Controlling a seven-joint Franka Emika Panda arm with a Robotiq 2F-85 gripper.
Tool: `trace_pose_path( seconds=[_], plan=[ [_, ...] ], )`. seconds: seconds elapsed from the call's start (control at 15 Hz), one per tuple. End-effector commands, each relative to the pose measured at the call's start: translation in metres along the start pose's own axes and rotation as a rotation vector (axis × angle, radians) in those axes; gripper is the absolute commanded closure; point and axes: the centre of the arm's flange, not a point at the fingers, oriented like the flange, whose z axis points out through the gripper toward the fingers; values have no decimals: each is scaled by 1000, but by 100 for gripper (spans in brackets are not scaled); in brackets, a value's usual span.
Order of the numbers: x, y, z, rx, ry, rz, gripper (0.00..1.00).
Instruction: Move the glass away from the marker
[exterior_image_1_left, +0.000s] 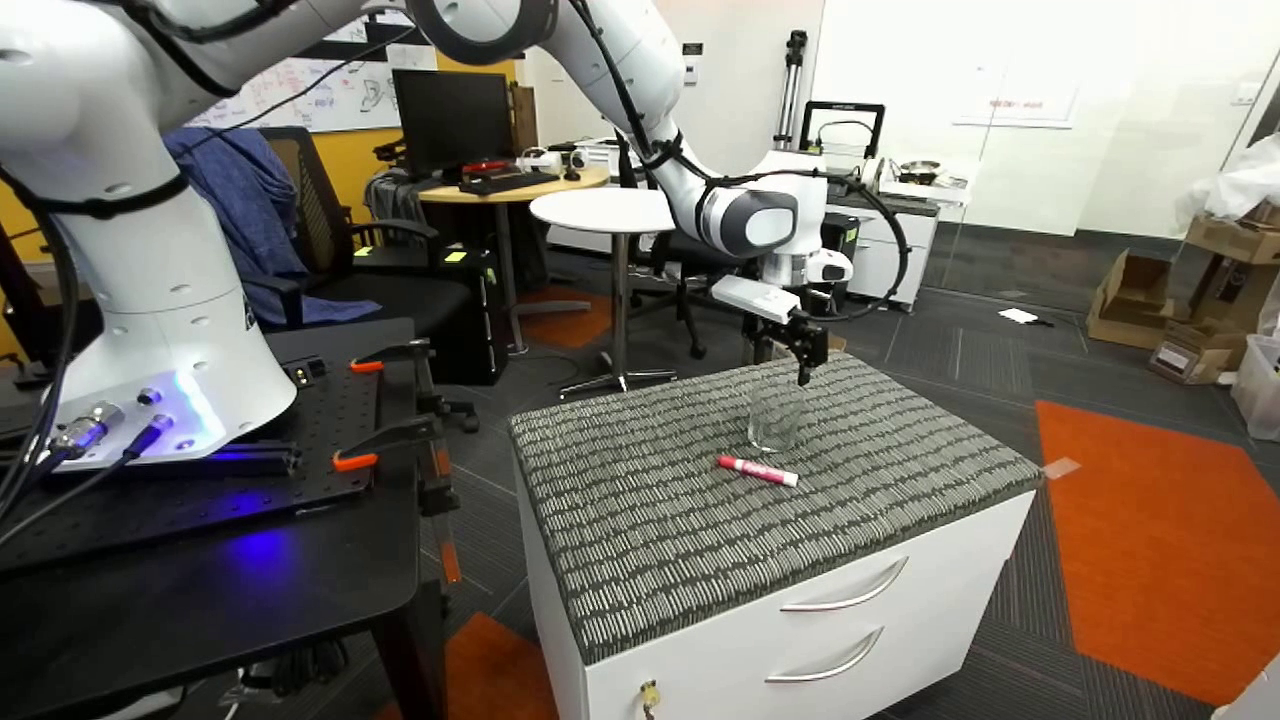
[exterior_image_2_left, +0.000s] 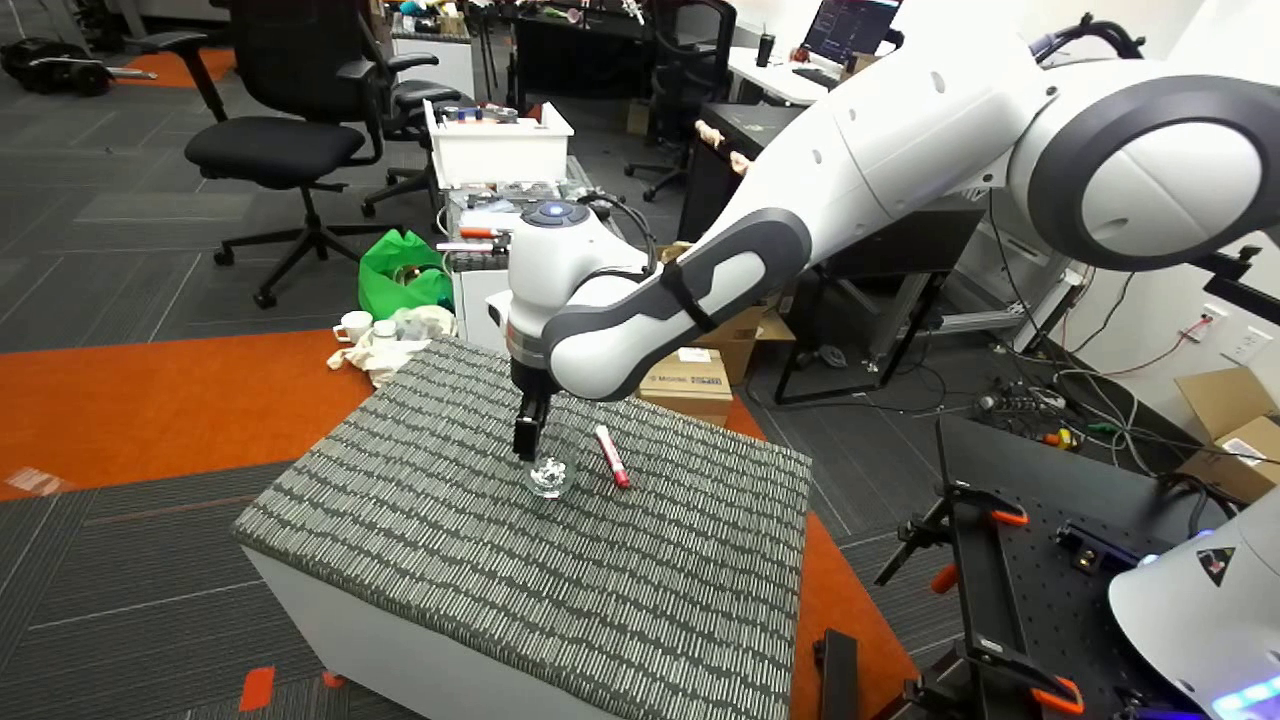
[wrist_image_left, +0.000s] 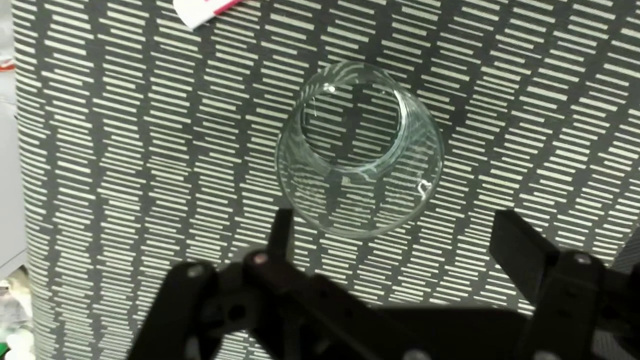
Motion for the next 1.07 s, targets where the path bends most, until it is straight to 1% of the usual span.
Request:
trace_pose_path(
  seconds=[0.0,0.4,0.8,1.0],
  plan=[
    [-8,-6,-2,-33,24,4,0],
    [-15,-23,1,-30,53,-10,0],
    [-30,-38,8,-11,37,7,0],
    [-32,-34,16,-1,24,1,0]
  ],
)
